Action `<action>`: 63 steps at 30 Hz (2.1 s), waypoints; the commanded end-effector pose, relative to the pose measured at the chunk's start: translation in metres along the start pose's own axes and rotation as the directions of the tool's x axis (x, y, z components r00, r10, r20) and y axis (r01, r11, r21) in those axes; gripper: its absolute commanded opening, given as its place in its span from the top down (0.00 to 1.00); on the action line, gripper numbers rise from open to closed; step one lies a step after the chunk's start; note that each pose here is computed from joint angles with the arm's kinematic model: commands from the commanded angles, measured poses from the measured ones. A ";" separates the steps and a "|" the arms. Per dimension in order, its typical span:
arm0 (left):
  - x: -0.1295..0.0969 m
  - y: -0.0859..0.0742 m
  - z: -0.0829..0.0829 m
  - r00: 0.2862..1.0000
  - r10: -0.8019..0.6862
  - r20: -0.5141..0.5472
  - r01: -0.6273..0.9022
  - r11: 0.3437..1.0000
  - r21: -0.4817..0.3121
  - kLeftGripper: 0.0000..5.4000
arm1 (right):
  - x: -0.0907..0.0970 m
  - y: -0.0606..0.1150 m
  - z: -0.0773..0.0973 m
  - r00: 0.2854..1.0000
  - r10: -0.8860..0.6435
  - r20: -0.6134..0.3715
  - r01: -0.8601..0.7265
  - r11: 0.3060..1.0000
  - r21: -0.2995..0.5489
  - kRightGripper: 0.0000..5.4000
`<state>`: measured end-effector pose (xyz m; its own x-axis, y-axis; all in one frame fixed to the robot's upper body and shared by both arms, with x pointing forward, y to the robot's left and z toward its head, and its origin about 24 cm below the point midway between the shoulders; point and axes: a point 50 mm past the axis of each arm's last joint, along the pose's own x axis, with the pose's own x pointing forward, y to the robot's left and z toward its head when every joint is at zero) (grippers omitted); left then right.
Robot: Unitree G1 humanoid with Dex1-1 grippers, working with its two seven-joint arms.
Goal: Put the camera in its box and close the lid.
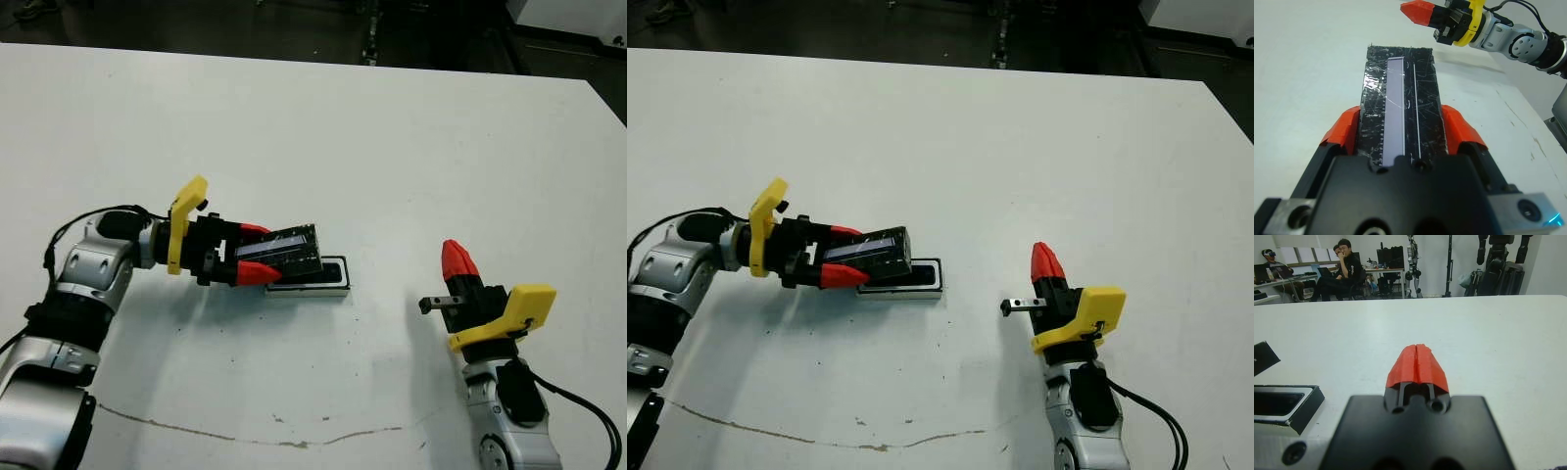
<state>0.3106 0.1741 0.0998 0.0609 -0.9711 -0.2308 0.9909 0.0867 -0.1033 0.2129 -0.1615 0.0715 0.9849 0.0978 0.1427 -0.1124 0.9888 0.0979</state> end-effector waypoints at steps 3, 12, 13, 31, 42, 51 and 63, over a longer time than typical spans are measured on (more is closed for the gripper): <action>0.005 -0.003 -0.012 1.000 -0.011 -0.008 0.011 0.999 -0.034 0.42 | -0.002 -0.003 -0.002 1.000 -0.009 -0.015 0.009 1.000 -0.017 1.00; 0.010 -0.005 -0.021 0.999 -0.001 -0.035 0.000 1.000 -0.021 0.42 | -0.002 -0.002 -0.002 1.000 -0.003 -0.018 0.003 1.000 0.000 1.00; 0.010 -0.005 -0.021 0.999 0.002 -0.047 -0.003 1.000 -0.023 0.42 | -0.002 -0.002 -0.002 1.000 -0.003 -0.018 0.003 1.000 0.004 1.00; 0.037 -0.004 -0.027 0.999 0.030 -0.019 -0.030 0.999 -0.031 0.42 | -0.001 -0.002 -0.001 1.000 0.001 -0.013 -0.001 1.000 -0.004 1.00; 0.051 -0.005 -0.026 0.996 0.075 -0.055 -0.071 0.995 0.064 0.42 | -0.001 -0.002 0.000 1.000 -0.002 -0.015 0.002 1.000 -0.005 1.00; 0.058 -0.007 -0.024 0.996 0.049 -0.074 -0.043 0.996 0.084 0.42 | -0.001 -0.002 0.000 1.000 -0.005 -0.015 0.005 1.000 -0.002 1.00; 0.057 -0.009 -0.027 0.995 0.035 -0.090 -0.028 0.997 0.069 0.42 | -0.002 -0.003 -0.001 1.000 -0.004 -0.021 0.004 1.000 -0.005 1.00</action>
<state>0.3087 0.1252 0.0773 0.1142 -0.9604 -0.2542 0.9935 0.1100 0.0311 0.2129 -0.1613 0.0716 0.9849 0.0994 0.1420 -0.1140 0.9886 0.0986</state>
